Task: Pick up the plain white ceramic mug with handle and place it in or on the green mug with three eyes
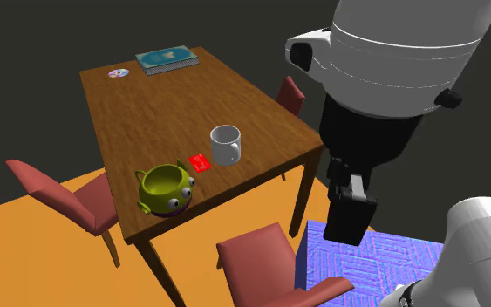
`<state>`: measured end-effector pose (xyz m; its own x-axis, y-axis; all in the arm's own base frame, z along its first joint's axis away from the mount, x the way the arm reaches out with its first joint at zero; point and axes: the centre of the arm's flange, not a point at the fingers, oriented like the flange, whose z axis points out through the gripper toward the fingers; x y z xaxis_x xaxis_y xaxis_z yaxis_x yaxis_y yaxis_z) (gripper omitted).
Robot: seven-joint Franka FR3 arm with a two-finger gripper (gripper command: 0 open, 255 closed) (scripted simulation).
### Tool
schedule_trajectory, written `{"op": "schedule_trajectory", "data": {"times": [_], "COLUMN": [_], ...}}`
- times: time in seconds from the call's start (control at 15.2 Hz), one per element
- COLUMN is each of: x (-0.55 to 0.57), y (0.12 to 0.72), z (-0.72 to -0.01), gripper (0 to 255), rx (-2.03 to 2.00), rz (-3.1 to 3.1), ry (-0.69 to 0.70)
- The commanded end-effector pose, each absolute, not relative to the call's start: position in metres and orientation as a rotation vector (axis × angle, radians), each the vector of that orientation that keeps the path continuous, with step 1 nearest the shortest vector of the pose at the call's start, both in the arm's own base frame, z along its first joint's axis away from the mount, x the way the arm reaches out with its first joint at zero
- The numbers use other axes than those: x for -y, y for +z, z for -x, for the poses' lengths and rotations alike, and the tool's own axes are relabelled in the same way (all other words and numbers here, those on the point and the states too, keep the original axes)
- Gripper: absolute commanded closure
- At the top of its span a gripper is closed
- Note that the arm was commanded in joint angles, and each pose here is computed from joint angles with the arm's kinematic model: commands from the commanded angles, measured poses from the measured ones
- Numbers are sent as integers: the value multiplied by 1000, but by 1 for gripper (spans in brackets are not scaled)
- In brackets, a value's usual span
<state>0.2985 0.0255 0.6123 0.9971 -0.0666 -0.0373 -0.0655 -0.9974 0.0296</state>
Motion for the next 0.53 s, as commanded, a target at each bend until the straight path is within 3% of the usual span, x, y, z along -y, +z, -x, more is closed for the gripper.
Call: {"op": "schedule_trajectory", "data": {"times": [0.0, 0.46], "x": [-26, 48], "y": [612, 578], "z": [-299, -347], "gripper": [0, 0], "rx": [103, 121], "rz": [-3111, -3118], "ry": [-60, -77]}}
